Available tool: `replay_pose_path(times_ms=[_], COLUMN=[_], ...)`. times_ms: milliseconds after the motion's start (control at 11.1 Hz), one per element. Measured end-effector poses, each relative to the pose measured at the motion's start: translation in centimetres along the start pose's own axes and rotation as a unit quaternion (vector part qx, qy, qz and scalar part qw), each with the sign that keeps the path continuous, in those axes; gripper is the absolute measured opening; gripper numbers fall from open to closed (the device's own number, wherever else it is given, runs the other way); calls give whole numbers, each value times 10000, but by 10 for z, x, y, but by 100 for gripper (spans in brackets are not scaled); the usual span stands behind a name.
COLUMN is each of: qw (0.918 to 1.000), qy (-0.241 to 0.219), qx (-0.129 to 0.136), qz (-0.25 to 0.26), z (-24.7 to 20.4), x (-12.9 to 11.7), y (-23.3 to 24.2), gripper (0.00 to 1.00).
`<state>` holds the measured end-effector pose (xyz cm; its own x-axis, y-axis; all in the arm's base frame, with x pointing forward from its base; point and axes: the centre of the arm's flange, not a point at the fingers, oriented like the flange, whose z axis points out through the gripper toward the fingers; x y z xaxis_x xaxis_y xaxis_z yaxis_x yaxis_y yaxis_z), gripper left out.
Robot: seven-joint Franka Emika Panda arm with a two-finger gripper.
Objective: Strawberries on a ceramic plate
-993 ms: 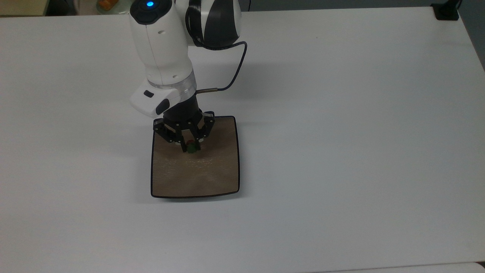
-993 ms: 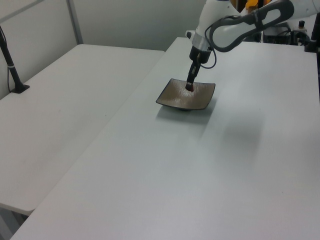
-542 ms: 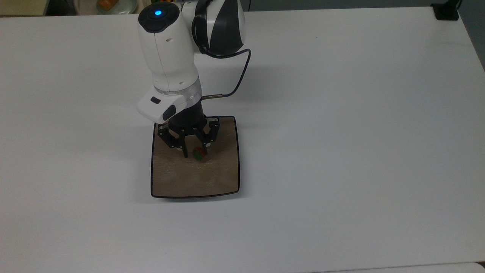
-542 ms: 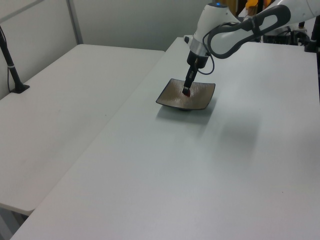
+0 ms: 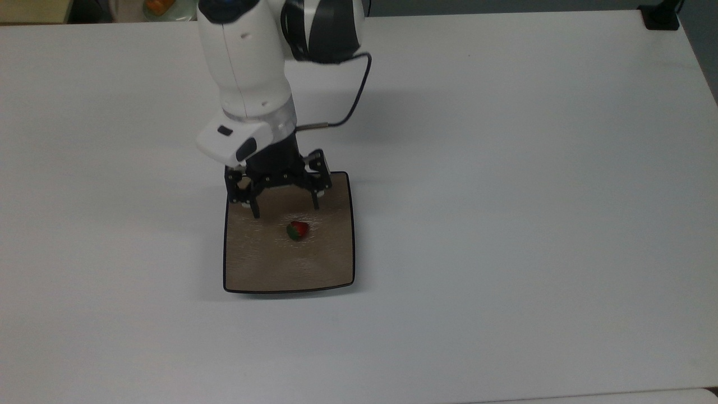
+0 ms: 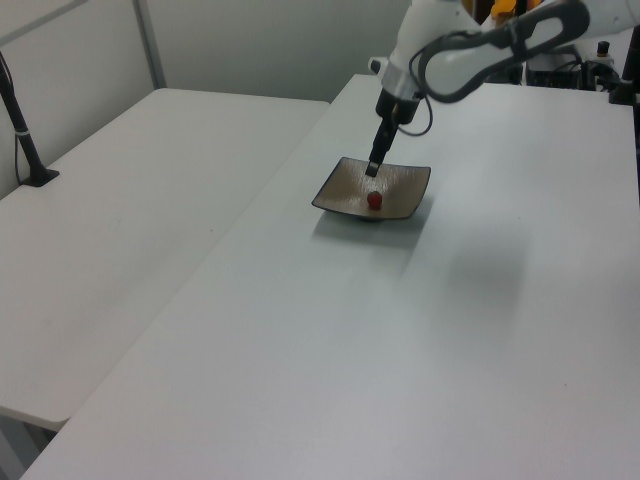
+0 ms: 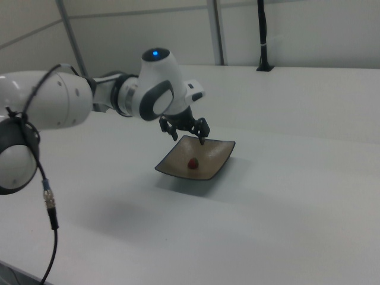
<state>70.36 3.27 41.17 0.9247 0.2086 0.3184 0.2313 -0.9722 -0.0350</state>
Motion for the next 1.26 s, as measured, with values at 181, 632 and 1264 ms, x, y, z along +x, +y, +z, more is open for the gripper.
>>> replay_pose_path(times_ms=[181, 632, 1264], qw=[9994, 9911, 9863], qy=[-327, -1198, -1283], qx=[71, 242, 40], qz=[63, 519, 1032], z=[-65, -229, -269], x=[-9, -70, -80], y=[7, 14, -38], gripper=[100, 100, 100])
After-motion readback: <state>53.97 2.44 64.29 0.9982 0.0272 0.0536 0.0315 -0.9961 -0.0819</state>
